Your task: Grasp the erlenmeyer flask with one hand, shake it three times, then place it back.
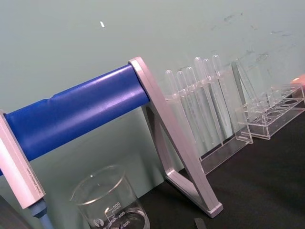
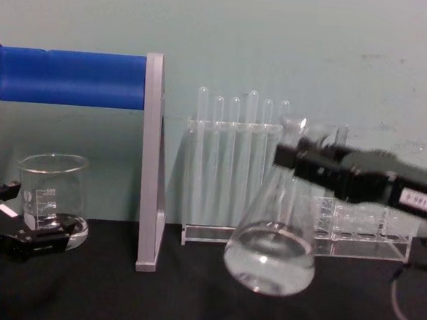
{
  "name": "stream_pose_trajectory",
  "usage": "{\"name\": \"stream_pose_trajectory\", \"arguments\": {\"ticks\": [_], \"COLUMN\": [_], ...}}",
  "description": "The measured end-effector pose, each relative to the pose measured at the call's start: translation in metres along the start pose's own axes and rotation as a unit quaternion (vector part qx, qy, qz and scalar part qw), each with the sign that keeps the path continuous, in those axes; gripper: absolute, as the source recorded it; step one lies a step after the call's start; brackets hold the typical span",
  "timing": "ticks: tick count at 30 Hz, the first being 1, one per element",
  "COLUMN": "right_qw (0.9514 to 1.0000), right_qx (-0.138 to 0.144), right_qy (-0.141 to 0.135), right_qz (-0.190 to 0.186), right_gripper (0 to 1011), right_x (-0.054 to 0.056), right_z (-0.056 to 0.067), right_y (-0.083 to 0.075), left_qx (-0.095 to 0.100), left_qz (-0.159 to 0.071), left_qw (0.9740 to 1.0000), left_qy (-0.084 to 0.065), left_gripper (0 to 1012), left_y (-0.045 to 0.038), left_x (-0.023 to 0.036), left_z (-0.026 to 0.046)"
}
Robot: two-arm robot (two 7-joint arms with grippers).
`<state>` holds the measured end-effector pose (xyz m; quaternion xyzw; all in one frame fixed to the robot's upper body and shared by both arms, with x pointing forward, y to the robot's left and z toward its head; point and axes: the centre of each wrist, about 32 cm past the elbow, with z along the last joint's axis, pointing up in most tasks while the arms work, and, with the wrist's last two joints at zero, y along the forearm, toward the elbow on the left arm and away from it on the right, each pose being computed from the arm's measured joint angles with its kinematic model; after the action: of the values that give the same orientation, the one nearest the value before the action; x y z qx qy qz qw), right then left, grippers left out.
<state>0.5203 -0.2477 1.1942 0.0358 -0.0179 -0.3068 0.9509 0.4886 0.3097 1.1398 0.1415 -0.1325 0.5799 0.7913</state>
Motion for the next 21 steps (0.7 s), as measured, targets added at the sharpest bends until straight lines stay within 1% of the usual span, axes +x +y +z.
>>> {"name": "stream_pose_trajectory", "arguments": {"ticks": [1,2,4,5,6,9,10,12,15,21], "right_qw": [1.0000,0.9998,0.9993,0.9986,0.9986,0.9961,0.9961,0.9929,0.9898,0.9847], "right_qx": [0.003,0.008,0.012,0.015,0.015,0.019,0.019,0.021,0.021,0.019], "right_qy": [0.000,-0.001,-0.002,-0.003,-0.003,-0.006,-0.006,-0.008,-0.007,-0.008], "right_qz": [-0.006,-0.020,-0.035,-0.050,-0.050,-0.087,-0.087,-0.117,-0.141,-0.173], "right_gripper": [448,448,448,448,448,448,448,449,448,448], "right_x": [-0.001,-0.003,-0.004,-0.006,-0.006,-0.010,-0.010,-0.012,-0.014,-0.016], "right_z": [0.003,0.008,0.012,0.016,0.016,0.023,0.023,0.026,0.027,0.028], "right_y": [-0.001,-0.004,-0.006,-0.010,-0.010,-0.019,-0.019,-0.028,-0.035,-0.044], "left_qx": [0.000,0.000,0.000,0.000,0.000,0.000,0.000,0.000,0.000,0.000], "left_qz": [0.000,0.000,0.000,0.000,0.000,0.000,0.000,0.000,0.000,0.000], "left_qw": [1.0000,1.0000,1.0000,1.0000,1.0000,1.0000,1.0000,1.0000,1.0000,1.0000], "left_qy": [0.000,0.000,0.000,0.000,0.000,0.000,0.000,0.000,0.000,0.000], "left_gripper": [1001,1001,1001,1001,1001,1001,1000,1001,1001,1001], "left_y": [0.0000,0.0000,0.0000,0.0000,0.0000,0.0000,0.0000,0.0000,0.0000,0.0000], "left_x": [0.0000,0.0000,0.0000,0.0000,0.0000,0.0000,0.0000,0.0000,0.0000,0.0000], "left_z": [0.0000,0.0000,0.0000,0.0000,0.0000,0.0000,0.0000,0.0000,0.0000,0.0000]}}
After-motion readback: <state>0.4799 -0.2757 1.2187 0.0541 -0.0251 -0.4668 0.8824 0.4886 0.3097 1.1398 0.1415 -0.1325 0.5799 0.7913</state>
